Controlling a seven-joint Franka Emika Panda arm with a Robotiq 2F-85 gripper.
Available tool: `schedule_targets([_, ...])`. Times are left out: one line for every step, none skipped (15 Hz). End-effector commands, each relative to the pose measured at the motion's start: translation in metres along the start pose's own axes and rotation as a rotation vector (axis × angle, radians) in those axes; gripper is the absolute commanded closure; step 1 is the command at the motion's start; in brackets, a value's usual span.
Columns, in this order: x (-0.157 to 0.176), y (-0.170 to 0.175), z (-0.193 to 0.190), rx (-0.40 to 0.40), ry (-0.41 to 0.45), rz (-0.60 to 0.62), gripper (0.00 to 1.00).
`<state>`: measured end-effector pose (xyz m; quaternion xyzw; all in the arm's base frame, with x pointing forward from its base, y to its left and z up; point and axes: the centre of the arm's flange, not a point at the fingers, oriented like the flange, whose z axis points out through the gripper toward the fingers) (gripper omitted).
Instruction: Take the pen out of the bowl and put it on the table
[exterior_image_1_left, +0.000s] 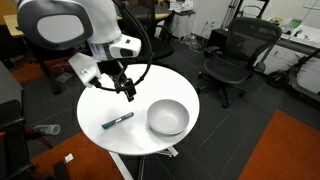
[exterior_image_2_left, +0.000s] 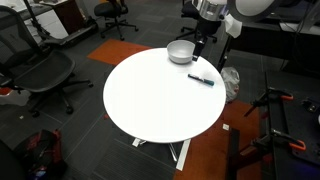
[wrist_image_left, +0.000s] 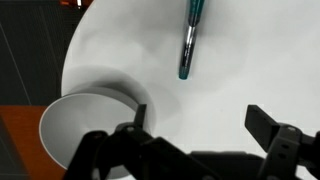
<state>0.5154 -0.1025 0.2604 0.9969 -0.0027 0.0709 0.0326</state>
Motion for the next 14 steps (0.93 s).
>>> schedule_targets([-0.023,-0.01,-0.04,0.002,0.0,0.021,0.0])
schedule_targets([-0.026,-0.012,-0.046,0.007,-0.006,0.018,0.0])
schedule_targets([-0.029,-0.014,-0.052,0.008,-0.009,0.013,0.0])
schedule_targets([-0.031,-0.016,-0.057,0.012,-0.009,0.006,0.0])
schedule_targets([-0.034,-0.018,-0.062,0.013,-0.008,0.003,0.0])
schedule_targets([-0.036,-0.019,-0.066,0.014,-0.006,-0.001,0.0])
schedule_targets([-0.038,-0.02,-0.07,0.017,-0.005,-0.004,0.0])
schedule_targets([-0.023,-0.012,-0.052,0.014,-0.001,-0.013,0.0])
schedule_targets([-0.024,-0.013,-0.055,0.014,0.003,-0.014,0.0])
schedule_targets([-0.024,-0.013,-0.055,0.014,0.003,-0.015,0.0])
schedule_targets([-0.024,-0.013,-0.053,0.014,0.0,-0.015,0.0])
schedule_targets([-0.024,-0.013,-0.051,0.014,-0.004,-0.014,0.0])
schedule_targets([-0.024,-0.013,-0.05,0.015,-0.005,-0.014,0.0])
schedule_targets([-0.024,-0.013,-0.05,0.015,-0.006,-0.015,0.0])
